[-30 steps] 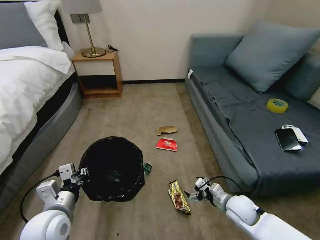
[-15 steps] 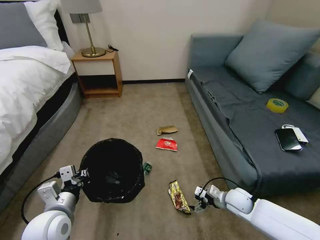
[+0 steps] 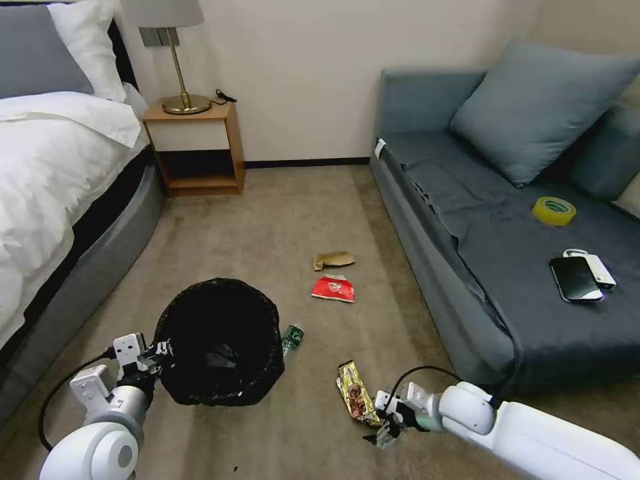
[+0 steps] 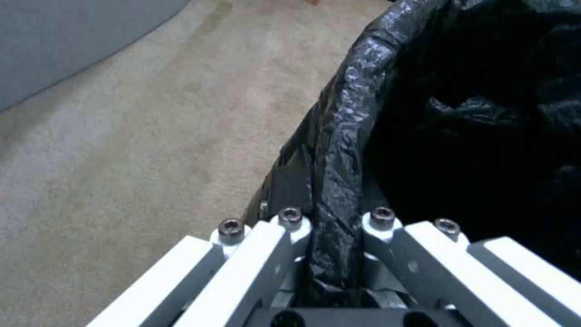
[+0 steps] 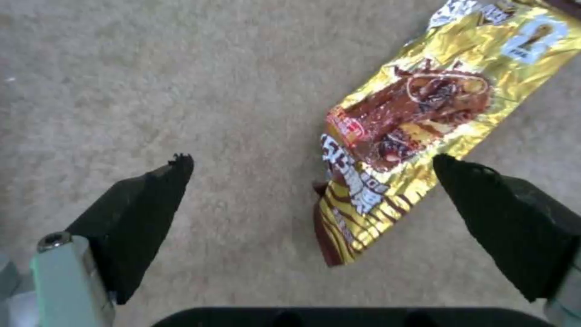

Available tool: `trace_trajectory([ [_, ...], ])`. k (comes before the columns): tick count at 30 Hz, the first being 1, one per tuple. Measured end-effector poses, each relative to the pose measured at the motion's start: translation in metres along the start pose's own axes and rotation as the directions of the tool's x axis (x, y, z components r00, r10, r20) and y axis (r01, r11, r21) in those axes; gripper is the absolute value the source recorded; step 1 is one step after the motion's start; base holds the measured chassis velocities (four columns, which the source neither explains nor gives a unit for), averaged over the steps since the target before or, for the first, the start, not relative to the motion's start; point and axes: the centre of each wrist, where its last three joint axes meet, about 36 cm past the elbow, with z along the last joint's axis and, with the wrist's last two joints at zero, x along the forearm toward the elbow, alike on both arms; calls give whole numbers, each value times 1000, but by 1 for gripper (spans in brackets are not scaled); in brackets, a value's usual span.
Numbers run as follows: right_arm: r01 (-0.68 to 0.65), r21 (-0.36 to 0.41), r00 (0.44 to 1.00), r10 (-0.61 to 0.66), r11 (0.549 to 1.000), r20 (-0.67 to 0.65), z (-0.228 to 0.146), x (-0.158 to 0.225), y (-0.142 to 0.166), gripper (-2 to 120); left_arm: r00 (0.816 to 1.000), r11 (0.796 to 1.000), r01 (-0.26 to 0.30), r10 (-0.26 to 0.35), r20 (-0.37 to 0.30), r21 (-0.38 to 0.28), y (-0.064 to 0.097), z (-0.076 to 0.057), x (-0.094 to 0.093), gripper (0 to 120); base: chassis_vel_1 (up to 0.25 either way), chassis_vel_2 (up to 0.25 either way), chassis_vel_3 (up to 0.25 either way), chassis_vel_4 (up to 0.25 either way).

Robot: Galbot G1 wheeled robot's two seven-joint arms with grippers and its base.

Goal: Pick up the trash bin, then pick up the garbage on the floor and place it into the trash bin.

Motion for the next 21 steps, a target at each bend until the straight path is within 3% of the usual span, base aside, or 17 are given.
trace_trajectory([
  [17, -9, -1, 999, 9, 1000, -38, 1, -30, -13, 100, 1000, 1000, 6, -6, 1, 9, 16, -1, 0, 4, 0, 0, 0, 0],
  [21, -5, 0, 999, 5, 1000, -41, 2, -30, -13, 88, 1000, 1000, 3, -3, 4, 9, 17, -2, 0, 4, 0, 0, 0, 0],
])
